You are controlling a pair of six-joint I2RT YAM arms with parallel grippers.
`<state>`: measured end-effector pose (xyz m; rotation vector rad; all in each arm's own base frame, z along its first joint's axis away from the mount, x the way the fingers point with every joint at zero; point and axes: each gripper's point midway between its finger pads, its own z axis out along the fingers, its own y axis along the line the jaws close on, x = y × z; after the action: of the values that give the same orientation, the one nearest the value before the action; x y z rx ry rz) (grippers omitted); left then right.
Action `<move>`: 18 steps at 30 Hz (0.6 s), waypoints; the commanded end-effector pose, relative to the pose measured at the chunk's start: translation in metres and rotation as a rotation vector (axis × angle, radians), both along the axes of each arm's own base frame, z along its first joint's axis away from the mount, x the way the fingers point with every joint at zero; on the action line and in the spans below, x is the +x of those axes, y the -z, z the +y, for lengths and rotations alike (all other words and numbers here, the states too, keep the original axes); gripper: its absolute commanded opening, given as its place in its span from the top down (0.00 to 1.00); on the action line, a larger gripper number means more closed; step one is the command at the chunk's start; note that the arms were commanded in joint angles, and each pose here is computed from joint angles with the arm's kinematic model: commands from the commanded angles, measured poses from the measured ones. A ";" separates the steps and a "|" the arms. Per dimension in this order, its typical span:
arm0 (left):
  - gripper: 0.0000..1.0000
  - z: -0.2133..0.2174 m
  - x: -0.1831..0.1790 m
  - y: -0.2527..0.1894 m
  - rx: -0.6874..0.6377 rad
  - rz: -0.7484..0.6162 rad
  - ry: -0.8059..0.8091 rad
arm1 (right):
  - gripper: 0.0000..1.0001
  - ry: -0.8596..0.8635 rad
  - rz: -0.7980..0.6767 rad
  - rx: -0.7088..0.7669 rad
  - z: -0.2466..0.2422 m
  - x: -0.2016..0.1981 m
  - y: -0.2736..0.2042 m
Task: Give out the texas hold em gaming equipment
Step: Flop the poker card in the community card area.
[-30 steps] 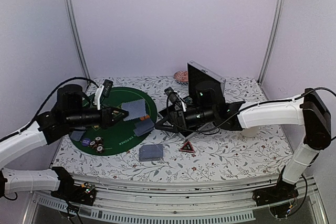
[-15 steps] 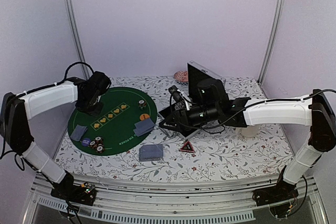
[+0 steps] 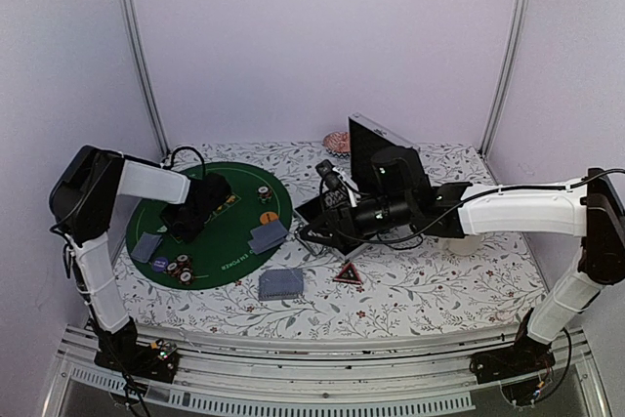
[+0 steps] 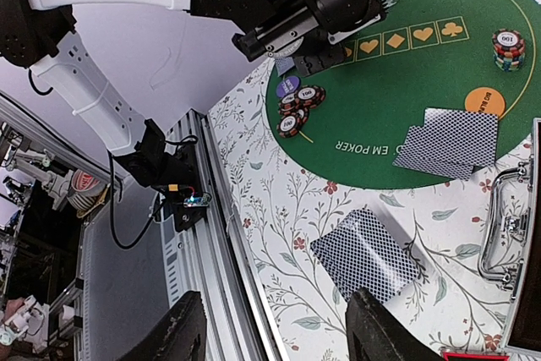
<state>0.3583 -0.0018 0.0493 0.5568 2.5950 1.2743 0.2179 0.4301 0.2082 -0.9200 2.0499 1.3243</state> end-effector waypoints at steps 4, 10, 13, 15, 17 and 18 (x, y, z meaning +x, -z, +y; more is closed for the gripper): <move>1.00 -0.030 0.006 0.014 -0.089 0.001 0.118 | 0.42 -0.009 -0.019 0.009 -0.003 -0.003 -0.007; 1.00 -0.040 -0.014 0.039 -0.196 0.115 0.104 | 0.42 -0.007 -0.023 0.011 -0.003 -0.002 -0.008; 1.00 -0.040 -0.027 0.046 -0.212 0.179 0.072 | 0.42 -0.008 -0.023 0.007 -0.003 -0.002 -0.007; 1.00 -0.037 -0.033 0.049 -0.205 0.205 0.051 | 0.42 -0.011 -0.022 0.006 -0.002 -0.002 -0.007; 1.00 -0.037 -0.038 0.052 -0.207 0.222 0.037 | 0.42 -0.012 -0.021 0.006 -0.002 -0.002 -0.007; 1.00 -0.037 -0.039 0.053 -0.210 0.225 0.035 | 0.42 -0.011 -0.022 0.007 -0.002 -0.002 -0.008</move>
<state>0.3400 -0.0341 0.0120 0.7133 2.7271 1.0141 0.2171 0.4291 0.2098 -0.9232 2.0444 1.3236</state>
